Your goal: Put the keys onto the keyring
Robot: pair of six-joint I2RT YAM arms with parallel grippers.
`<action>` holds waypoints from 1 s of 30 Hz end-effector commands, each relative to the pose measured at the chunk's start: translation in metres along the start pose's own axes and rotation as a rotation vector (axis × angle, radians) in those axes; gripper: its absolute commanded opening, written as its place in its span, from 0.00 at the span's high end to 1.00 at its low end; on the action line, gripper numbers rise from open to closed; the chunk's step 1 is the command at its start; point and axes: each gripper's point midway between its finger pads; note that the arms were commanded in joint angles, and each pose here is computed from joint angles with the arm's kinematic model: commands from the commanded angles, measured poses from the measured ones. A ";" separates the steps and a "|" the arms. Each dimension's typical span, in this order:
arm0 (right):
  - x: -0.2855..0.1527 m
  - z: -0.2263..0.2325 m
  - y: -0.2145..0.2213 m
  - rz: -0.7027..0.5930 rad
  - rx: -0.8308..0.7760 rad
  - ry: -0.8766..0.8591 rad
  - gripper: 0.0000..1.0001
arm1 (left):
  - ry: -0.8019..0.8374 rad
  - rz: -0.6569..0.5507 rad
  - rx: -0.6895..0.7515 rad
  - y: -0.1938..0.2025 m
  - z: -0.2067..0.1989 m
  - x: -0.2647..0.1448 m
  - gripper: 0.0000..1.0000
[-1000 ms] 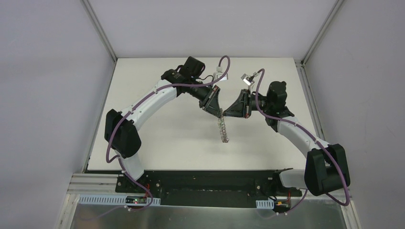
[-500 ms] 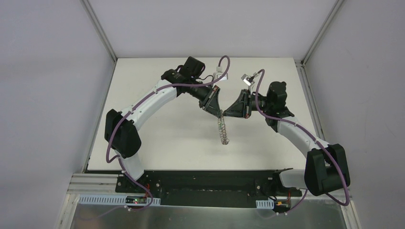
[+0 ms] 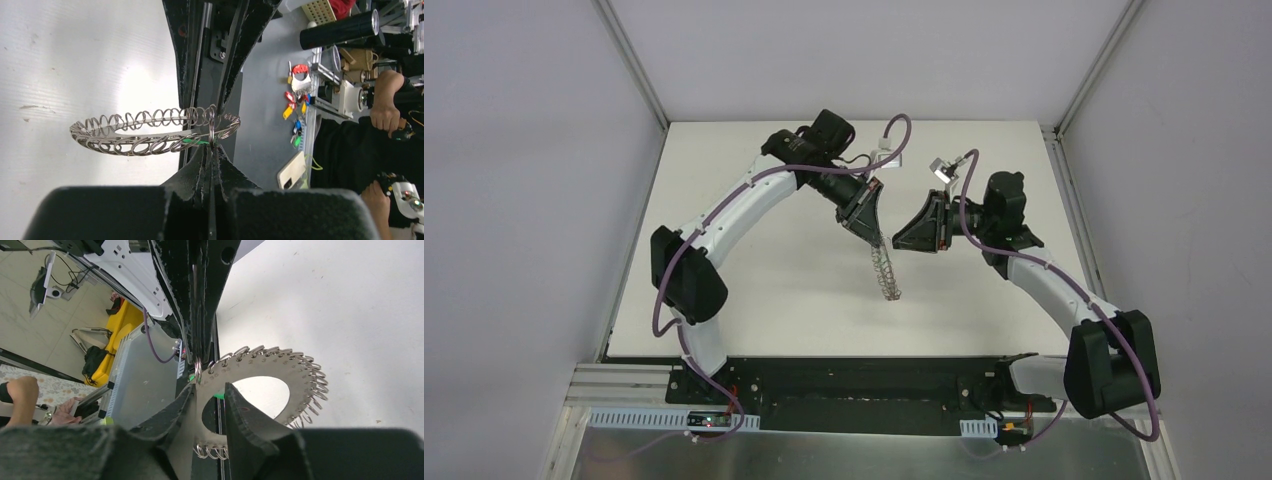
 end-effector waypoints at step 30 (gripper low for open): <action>0.021 0.019 0.014 0.108 -0.048 -0.081 0.82 | 0.082 0.162 -0.100 0.020 -0.019 0.013 1.00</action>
Point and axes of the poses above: each gripper's point midway between its finger pads, its own x axis out along the fingers, its own z axis along the line the jaws close on, y = z × x, and after that the axes turned 15 degrees about x, right-handed
